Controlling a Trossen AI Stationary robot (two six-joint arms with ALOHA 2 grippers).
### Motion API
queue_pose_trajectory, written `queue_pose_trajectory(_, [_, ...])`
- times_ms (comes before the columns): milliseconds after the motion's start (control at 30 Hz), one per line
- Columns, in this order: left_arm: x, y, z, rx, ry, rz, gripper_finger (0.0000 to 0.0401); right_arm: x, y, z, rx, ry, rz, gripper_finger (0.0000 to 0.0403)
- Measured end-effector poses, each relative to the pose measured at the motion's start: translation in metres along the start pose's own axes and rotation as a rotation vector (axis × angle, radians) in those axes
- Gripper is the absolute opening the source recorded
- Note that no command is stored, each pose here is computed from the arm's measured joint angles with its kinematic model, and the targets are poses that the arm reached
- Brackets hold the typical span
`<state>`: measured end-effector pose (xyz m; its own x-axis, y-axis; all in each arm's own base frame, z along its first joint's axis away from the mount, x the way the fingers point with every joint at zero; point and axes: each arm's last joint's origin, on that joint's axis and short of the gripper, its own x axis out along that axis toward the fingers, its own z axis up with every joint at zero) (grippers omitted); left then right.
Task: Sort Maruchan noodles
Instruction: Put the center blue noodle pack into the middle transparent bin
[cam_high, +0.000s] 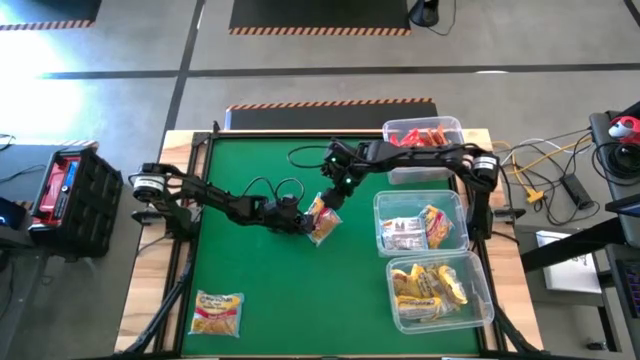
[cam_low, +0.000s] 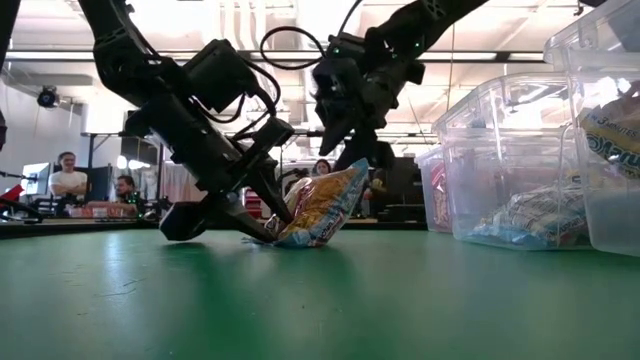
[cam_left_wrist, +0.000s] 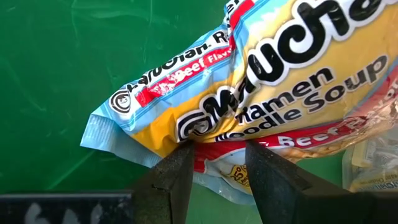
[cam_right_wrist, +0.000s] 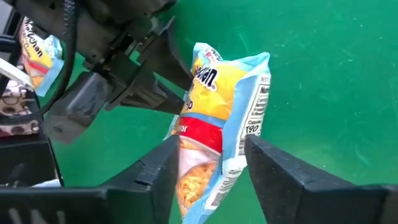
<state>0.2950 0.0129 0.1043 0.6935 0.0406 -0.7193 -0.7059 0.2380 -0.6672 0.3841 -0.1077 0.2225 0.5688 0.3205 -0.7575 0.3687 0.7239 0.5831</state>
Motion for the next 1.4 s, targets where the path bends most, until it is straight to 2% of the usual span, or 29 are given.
queue_pose_trajectory(167, [0.000,0.000,0.000,0.000,-0.001,0.000,0.0129,0.004,-0.003,0.000,-0.004,-0.003,-0.029,0.0212])
queue_pose_trajectory(333, [0.000,0.000,0.000,-0.001,-0.001,0.000,0.0129,0.016,-0.009,0.000,-0.011,0.016,-0.039,0.0231])
queue_pose_trajectory(500, [0.000,0.000,0.001,-0.006,-0.002,0.001,0.0129,0.028,-0.015,-0.001,0.003,0.048,-0.044,0.0233])
queue_pose_trajectory(800, [0.000,0.000,0.001,-0.013,-0.002,0.002,0.0129,0.030,-0.011,0.001,-0.015,0.060,0.069,0.0233])
queue_pose_trajectory(1400, [0.000,0.000,0.001,-0.029,-0.006,0.003,0.0129,0.047,-0.017,0.000,-0.010,0.075,0.069,0.0233])
